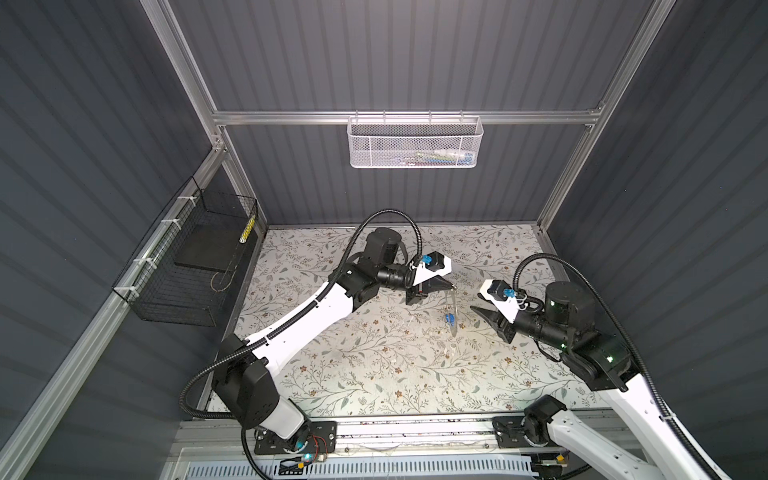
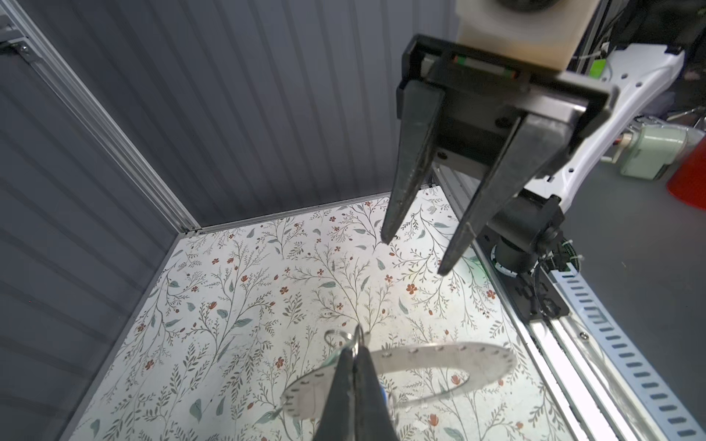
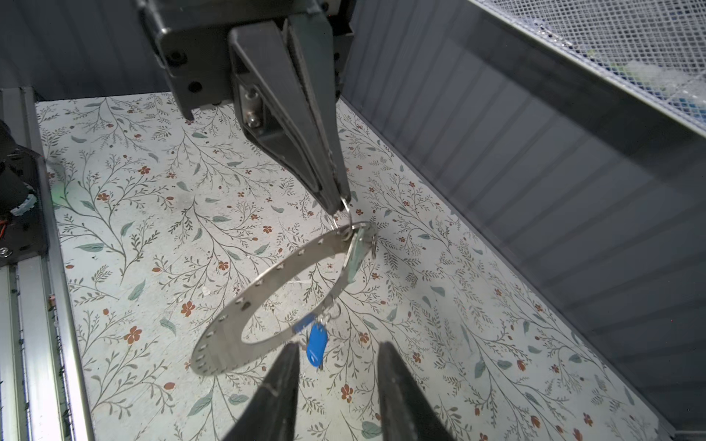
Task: Put the keys on the keyring
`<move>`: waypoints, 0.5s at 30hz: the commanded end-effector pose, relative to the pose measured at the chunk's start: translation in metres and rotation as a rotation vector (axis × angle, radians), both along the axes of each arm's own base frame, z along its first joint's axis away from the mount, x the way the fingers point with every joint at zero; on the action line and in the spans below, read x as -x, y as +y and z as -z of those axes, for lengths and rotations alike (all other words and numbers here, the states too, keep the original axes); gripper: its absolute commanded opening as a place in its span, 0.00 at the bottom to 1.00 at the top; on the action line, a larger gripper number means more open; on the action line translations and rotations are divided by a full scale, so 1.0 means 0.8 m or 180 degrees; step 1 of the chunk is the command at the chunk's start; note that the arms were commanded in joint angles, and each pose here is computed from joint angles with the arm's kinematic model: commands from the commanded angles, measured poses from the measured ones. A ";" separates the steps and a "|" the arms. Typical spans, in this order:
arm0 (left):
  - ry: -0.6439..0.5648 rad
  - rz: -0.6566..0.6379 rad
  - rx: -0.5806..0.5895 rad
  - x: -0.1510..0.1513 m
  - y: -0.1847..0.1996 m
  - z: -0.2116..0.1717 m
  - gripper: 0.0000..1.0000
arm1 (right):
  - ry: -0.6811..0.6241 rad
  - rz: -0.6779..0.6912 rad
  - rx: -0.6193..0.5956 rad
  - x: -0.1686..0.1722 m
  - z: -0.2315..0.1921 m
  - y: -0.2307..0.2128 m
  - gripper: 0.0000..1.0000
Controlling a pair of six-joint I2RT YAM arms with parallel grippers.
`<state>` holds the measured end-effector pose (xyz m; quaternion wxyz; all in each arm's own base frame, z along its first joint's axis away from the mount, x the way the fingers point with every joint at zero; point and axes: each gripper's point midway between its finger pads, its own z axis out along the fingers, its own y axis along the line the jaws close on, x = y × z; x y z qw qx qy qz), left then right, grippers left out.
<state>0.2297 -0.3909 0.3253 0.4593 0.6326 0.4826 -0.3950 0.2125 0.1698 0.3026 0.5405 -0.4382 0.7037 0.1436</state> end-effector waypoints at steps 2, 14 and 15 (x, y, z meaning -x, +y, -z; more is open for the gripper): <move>0.0010 0.0063 0.0425 0.015 0.000 -0.050 0.00 | -0.0125 0.0092 -0.0190 -0.014 -0.014 0.004 0.37; 0.0066 -0.0058 0.0676 0.006 -0.003 -0.069 0.00 | -0.0219 -0.0156 -0.0452 -0.031 -0.032 0.037 0.34; 0.0066 -0.0049 0.0701 0.007 -0.003 -0.071 0.00 | -0.0231 -0.0159 -0.0465 -0.032 -0.033 0.039 0.34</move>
